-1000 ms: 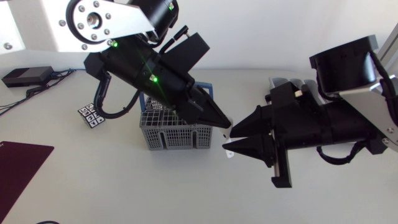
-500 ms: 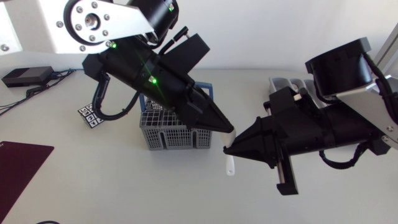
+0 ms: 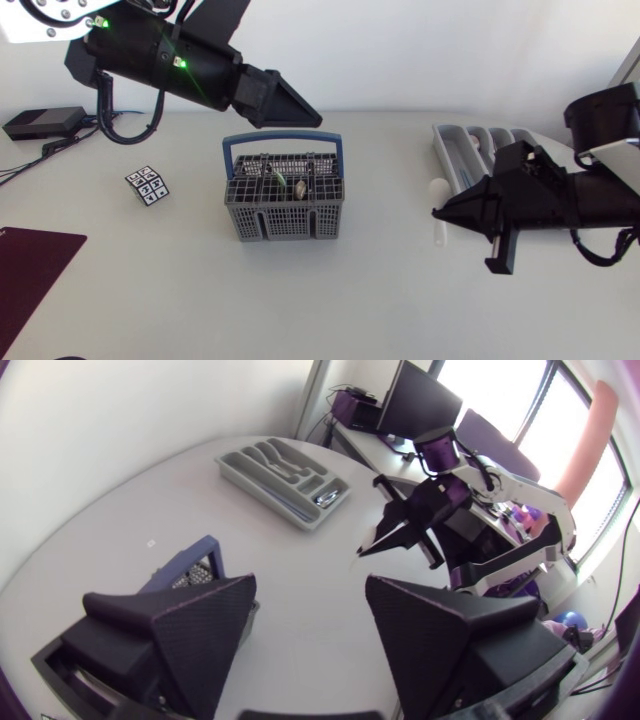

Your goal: Transfer all utensils from the basket to the drawer tray.

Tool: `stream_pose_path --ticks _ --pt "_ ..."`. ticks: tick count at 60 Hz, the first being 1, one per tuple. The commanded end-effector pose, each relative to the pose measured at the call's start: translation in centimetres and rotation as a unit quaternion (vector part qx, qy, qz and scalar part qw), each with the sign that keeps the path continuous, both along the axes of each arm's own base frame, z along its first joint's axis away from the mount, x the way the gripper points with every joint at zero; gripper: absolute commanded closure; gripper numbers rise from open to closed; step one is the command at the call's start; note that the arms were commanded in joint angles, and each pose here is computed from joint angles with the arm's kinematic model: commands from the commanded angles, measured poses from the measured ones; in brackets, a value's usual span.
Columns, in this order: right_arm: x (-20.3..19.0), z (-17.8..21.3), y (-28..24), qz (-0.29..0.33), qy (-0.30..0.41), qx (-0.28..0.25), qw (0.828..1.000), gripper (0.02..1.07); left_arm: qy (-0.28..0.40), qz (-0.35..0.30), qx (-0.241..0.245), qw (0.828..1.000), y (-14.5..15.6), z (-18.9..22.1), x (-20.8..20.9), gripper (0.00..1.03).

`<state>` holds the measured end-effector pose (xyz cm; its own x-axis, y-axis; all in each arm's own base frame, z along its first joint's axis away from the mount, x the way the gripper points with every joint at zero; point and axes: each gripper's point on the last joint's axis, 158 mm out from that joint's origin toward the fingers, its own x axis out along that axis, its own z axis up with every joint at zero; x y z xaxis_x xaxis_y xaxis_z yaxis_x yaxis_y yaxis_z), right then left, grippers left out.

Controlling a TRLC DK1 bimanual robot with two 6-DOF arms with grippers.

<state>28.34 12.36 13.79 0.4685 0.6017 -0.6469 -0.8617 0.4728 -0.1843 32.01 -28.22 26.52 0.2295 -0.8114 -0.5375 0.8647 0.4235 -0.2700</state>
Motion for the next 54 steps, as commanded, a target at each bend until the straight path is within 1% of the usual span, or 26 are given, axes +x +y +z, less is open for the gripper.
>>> stream_pose_path --ticks 1,5,10,16,22,29,36,47,54 --pt "0.6 -1.8 -2.7 -0.017 -0.007 -0.027 0.999 1.01 -0.026 0.011 0.011 1.0 1.2 0.2 0.4 0.24" --pt "2.0 -2.4 -5.4 -0.048 -0.03 -0.057 0.997 1.01 -0.036 0.013 0.025 0.999 1.9 -0.5 0.7 0.24" --pt "3.3 -3.3 -8.6 -0.078 -0.062 -0.1 0.99 1.01 -0.056 0.012 0.056 0.997 3.0 -1.7 0.7 0.24" --pt "5.3 -4.2 -13.8 -0.128 -0.099 -0.155 0.975 1.01 -0.069 0.002 0.092 0.993 3.9 -3.1 0.4 0.23" --pt "6.7 -4.9 -17.5 -0.162 -0.109 -0.177 0.965 1.01 -0.081 0.004 0.118 0.99 4.6 -4.0 0.7 0.23" --pt "8.8 -6.1 -22.1 -0.196 -0.131 -0.221 0.946 1.01 -0.095 -0.001 0.147 0.985 5.0 -5.1 0.6 0.21" --pt "10.4 -7.1 -25.5 -0.215 -0.152 -0.261 0.929 1.01 -0.11 -0.008 0.173 0.979 5.4 -5.8 0.2 0.21" --pt "11.6 -9.3 -28.6 -0.22 -0.16 -0.305 0.913 1.01 -0.125 -0.018 0.197 0.972 5.9 -6.4 -0.5 0.21" --pt "12.1 -10.3 -29.9 -0.221 -0.168 -0.333 0.901 1.0 -0.138 -0.026 0.222 0.965 6.2 -7.2 -0.9 0.2"
